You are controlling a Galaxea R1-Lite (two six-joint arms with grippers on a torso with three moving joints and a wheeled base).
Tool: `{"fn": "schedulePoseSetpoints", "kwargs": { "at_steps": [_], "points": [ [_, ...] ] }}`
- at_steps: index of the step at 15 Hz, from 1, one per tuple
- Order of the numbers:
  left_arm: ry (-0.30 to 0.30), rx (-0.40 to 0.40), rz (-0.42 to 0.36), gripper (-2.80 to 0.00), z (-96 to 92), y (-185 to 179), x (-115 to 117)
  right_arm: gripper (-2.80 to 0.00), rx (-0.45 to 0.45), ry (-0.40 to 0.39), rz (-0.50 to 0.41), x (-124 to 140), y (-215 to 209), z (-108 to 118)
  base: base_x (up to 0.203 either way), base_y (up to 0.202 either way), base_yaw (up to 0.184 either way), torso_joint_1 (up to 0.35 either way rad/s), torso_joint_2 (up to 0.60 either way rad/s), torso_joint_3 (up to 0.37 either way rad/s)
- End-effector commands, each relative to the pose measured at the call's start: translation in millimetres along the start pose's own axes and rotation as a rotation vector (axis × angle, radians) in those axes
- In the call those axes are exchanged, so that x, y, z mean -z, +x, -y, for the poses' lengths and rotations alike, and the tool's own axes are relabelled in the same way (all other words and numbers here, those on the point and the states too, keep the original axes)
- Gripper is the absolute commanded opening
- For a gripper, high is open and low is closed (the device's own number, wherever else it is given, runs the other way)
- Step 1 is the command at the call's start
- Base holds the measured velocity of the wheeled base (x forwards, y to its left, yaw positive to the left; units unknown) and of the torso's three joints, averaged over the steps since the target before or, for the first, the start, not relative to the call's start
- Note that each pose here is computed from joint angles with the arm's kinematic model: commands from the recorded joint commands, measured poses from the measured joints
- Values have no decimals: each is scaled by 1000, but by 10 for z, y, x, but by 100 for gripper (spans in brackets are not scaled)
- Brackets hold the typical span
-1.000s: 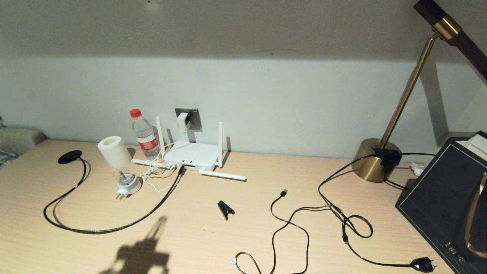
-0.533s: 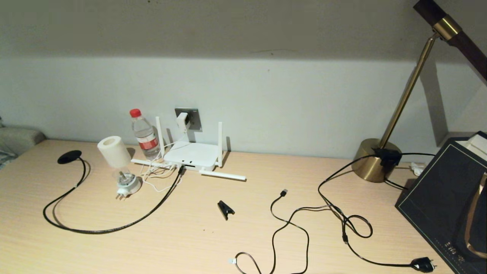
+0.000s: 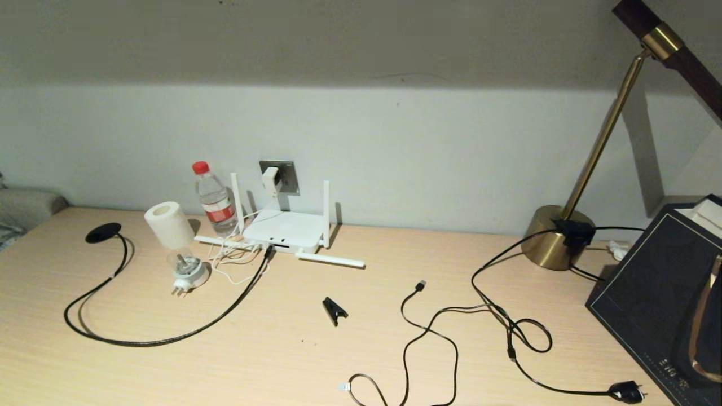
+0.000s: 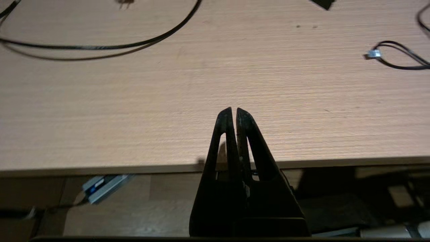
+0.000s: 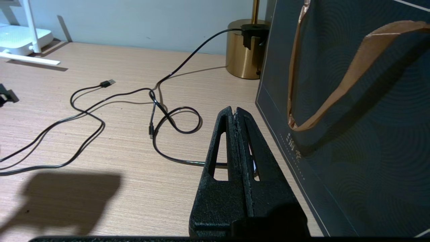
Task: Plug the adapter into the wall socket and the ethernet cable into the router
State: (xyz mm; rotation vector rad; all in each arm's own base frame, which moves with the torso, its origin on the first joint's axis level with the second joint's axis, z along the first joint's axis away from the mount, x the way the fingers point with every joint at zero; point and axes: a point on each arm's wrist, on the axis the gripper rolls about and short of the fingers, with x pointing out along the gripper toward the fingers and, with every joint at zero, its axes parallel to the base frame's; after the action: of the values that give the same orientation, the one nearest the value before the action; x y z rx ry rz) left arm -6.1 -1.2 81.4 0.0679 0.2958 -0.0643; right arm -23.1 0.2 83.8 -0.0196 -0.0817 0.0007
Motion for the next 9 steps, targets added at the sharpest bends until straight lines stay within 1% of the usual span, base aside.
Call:
{"fn": "schedulePoseSetpoints", "kwargs": {
  "at_steps": [1, 2, 4, 5, 9],
  "points": [
    [8, 22, 39, -280, 1, -32, 21, -280, -2, 1, -33, 90, 19, -2, 0, 0, 0, 0, 0, 0],
    [8, 14, 74, -280, 3, -59, 34, -280, -2, 3, -33, 90, 19, -2, 0, 0, 0, 0, 0, 0],
    [14, -4, 205, -280, 12, -152, 87, -280, -1, 2, -33, 90, 19, -2, 0, 0, 0, 0, 0, 0],
    [14, -13, 241, -280, 14, -175, 103, -280, -1, 4, -33, 90, 19, -2, 0, 0, 0, 0, 0, 0],
    [-15, -43, 250, -280, 9, -173, 105, -280, -1, 3, -33, 90, 19, -2, 0, 0, 0, 0, 0, 0]
  ]
}}
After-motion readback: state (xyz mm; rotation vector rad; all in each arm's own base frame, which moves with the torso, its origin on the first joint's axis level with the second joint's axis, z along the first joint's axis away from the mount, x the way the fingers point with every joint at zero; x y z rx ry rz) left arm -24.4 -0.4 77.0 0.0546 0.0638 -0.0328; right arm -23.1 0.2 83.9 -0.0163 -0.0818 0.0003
